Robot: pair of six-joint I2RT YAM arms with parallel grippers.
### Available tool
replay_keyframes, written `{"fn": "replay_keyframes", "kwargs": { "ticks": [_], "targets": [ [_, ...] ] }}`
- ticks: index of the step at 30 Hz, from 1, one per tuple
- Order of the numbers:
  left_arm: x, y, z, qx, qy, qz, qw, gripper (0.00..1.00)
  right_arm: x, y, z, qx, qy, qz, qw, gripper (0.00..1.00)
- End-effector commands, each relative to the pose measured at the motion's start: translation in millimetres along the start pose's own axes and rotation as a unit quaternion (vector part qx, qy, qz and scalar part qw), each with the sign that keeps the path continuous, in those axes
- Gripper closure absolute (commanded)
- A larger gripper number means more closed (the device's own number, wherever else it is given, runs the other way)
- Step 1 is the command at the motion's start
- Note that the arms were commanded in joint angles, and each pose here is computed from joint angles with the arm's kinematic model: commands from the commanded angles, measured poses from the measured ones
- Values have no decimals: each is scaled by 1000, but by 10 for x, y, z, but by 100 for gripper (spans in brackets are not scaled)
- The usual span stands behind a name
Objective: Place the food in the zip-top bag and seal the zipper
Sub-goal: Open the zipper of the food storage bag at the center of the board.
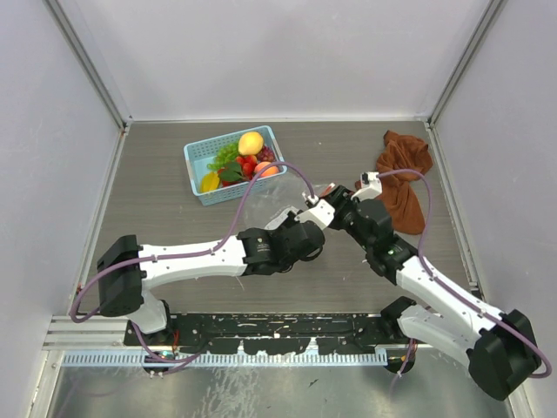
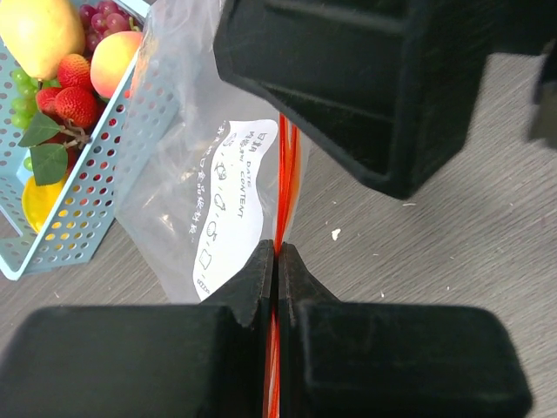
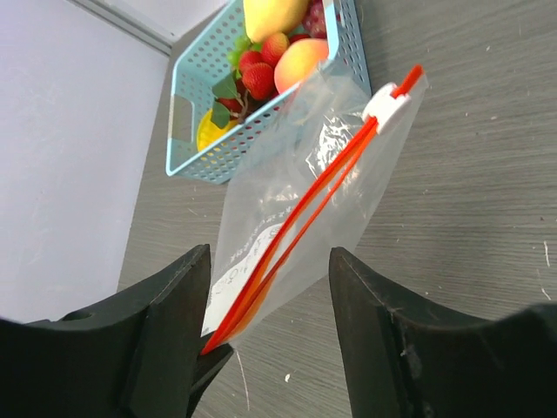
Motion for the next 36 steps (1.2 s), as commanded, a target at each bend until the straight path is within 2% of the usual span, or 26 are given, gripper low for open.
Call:
{"fn": "replay_keyframes", "kwargs": {
  "ticks": [1, 9, 22, 36],
  "targets": [
    [-215, 59, -35, -19, -27, -35, 999, 100, -212, 137, -144, -10, -50, -10, 999, 37],
    [-210, 51, -32, -19, -25, -35, 999, 100, -205, -10, -203, 16, -68, -1, 998, 37],
    [-207, 55, -46, -18, -26, -39, 999, 100, -125, -95, -99, 26, -57, 7, 998, 43],
    [-175, 29, -28, -14, -22, -36, 999, 100, -100, -67, -53, 16, -49, 14, 999, 44]
  ]
}}
Point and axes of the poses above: each gripper's point midway between its finger pads, its own z axis out along the fingers, its own y axis along the line the jaws close on, x = y × z, the point moved 5 cm from there along -z, back along the fingers, and after that the axes turned 9 degrees about z, right-handed, at the moved point
